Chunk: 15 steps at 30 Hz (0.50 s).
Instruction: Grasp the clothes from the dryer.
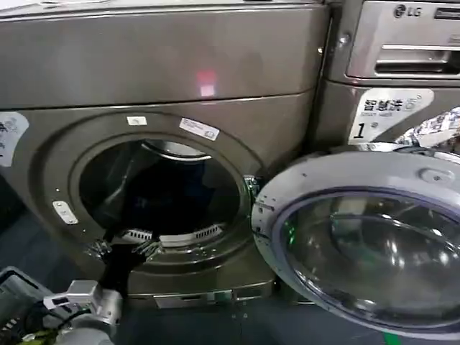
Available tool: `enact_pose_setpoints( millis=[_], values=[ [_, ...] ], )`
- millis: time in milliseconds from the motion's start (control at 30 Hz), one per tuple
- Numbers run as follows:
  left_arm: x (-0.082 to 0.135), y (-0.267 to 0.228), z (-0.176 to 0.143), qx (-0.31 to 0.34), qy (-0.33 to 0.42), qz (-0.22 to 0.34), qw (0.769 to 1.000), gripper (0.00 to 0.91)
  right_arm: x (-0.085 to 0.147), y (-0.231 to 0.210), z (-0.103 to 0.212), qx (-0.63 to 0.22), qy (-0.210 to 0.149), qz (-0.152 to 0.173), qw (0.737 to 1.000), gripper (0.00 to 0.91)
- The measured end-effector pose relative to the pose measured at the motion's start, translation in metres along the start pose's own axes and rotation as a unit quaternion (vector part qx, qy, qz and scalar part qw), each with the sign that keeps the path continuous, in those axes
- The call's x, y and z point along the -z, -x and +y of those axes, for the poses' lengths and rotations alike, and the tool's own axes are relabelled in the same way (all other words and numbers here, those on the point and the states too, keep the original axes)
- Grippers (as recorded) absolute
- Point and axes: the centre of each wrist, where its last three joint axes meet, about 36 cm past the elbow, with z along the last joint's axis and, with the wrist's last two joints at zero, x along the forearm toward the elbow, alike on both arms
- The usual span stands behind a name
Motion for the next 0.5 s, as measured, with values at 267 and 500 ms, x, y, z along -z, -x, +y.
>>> enact_pose_setpoints(
  millis=[267, 500],
  values=[
    [0.0015, -0.0022, 0.0020, 0.001, 0.002, -0.001, 1.000, 0.907, -0.0021, -0.0016, 0.0017, 0.002, -0.001, 0.002, 1.000, 0.907],
    [0.0006, 0.0020, 0.0044, 0.003, 0.002, -0.007, 1.000, 0.907, 0.0030, -0.0053, 0.0024, 0.008, -0.021, 0.001, 1.000, 0.907]
  ],
)
